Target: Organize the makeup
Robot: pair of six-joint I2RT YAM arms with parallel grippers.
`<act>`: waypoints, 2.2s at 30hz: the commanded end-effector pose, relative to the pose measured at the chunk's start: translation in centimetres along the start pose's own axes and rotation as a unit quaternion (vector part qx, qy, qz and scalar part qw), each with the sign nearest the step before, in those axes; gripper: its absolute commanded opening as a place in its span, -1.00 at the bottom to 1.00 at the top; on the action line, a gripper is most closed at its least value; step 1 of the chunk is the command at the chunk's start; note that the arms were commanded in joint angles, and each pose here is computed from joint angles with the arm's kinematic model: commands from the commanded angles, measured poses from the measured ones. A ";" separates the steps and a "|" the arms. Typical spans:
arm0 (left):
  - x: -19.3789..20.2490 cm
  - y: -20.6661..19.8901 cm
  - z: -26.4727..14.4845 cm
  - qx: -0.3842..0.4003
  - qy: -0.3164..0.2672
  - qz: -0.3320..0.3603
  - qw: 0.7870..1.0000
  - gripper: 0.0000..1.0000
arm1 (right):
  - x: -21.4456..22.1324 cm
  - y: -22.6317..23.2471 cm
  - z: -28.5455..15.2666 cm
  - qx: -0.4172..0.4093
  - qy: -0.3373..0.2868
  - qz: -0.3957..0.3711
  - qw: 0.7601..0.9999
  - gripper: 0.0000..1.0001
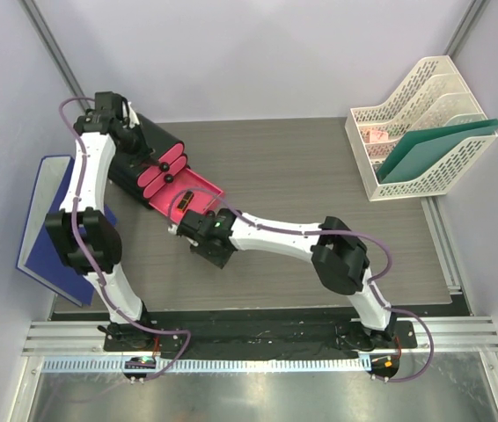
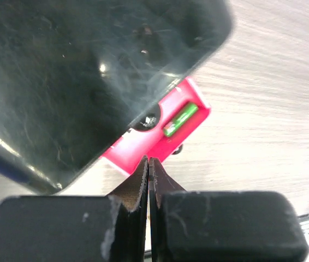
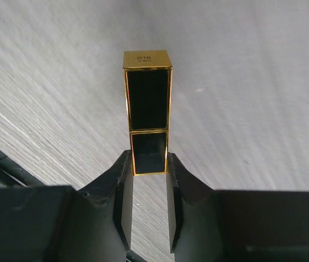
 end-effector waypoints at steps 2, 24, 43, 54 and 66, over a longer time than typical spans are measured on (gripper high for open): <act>-2.4 -1.1 -4.3 -0.001 -0.135 0.011 0.991 -1.00 | -4.3 -3.3 -5.1 0.010 -0.119 0.074 0.990 -0.98; -3.3 2.9 -1.7 -0.170 -0.081 -0.062 0.980 -1.00 | -14.5 -7.3 -1.6 0.000 -0.215 0.201 0.956 -0.98; -3.1 2.9 -1.8 -0.164 -0.068 -0.053 0.983 -1.00 | -13.7 -11.1 0.3 0.026 -0.204 0.299 0.932 0.67; -3.1 2.8 -1.5 -0.158 -0.061 -0.049 0.984 -1.00 | -11.5 -13.1 -2.4 -0.024 -0.201 0.373 0.905 -0.27; -2.7 3.1 -1.0 -0.162 -0.052 -0.048 0.984 -1.00 | -8.1 -12.6 1.7 -0.140 -0.123 0.468 0.864 -0.98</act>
Point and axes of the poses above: each gripper's point midway between its finger pads, its own z axis out along the fingers, its own y axis along the line the jaws close on, x = y × z, the point moved 8 cm from there along -z, back along the fingers, and after that the axes turned 5 degrees about z, right-handed, at the moved point
